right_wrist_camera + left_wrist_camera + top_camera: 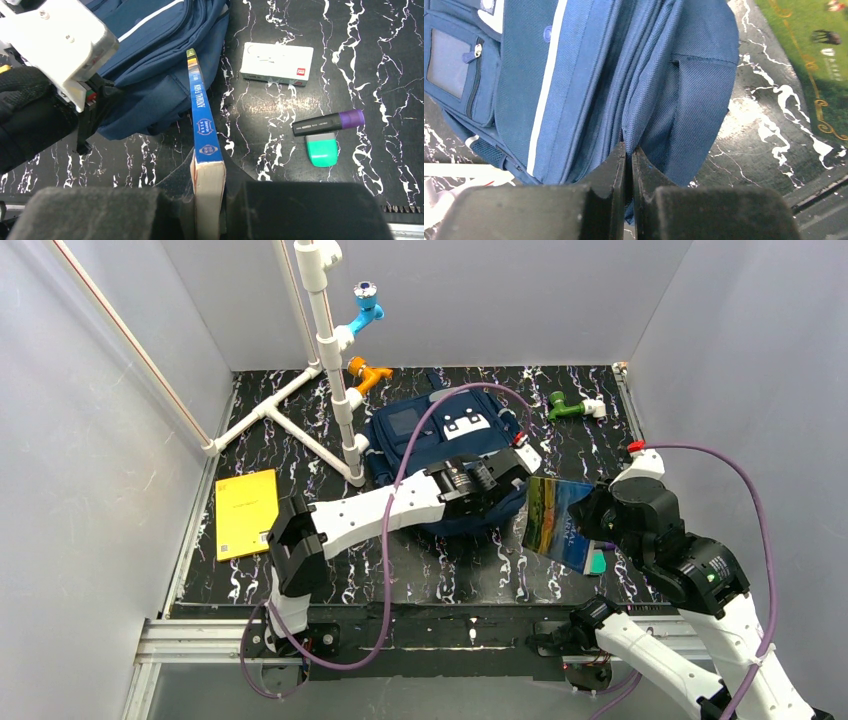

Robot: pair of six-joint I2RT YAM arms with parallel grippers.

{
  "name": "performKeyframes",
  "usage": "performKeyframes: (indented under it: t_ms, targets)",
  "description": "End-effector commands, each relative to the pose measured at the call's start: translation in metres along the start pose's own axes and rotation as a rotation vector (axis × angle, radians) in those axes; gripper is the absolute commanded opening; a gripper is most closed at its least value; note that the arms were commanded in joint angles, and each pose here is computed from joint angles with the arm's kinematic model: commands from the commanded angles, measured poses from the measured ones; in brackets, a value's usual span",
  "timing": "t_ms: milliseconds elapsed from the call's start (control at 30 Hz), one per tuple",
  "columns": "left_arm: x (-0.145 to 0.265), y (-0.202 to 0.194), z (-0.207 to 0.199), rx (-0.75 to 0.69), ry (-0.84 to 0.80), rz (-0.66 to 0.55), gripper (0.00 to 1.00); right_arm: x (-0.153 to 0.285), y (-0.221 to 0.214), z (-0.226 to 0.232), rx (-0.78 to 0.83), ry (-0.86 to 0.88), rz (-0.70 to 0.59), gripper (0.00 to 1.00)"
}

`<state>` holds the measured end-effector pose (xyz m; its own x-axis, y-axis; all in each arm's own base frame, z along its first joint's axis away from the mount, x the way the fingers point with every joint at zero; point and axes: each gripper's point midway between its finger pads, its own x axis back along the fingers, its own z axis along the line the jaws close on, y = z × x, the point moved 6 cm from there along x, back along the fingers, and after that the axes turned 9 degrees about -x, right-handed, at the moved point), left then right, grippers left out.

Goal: Pack the student bag
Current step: Place the book in the student bag.

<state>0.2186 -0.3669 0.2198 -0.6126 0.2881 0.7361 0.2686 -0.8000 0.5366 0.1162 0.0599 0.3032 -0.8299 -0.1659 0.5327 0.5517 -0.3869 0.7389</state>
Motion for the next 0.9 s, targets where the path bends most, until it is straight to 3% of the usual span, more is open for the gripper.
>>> performKeyframes:
  t_ms: [0,500,733,867]
  targets:
    - [0.053,0.031,0.03,0.114,-0.009,-0.184,0.0,0.01,0.017,0.015,-0.056,0.098,-0.071,0.01]
    - [0.065,0.037,0.052,0.423,-0.21,-0.264,0.0,0.009,-0.013,0.026,-0.178,0.216,0.088,0.01]
    - [0.096,0.051,0.067,0.384,-0.213,-0.46,0.0,-0.005,-0.037,0.041,-0.412,0.297,0.195,0.01]
    - [0.109,0.053,0.074,0.356,-0.211,-0.485,0.0,-0.019,-0.036,0.057,-0.574,0.359,0.193,0.01]
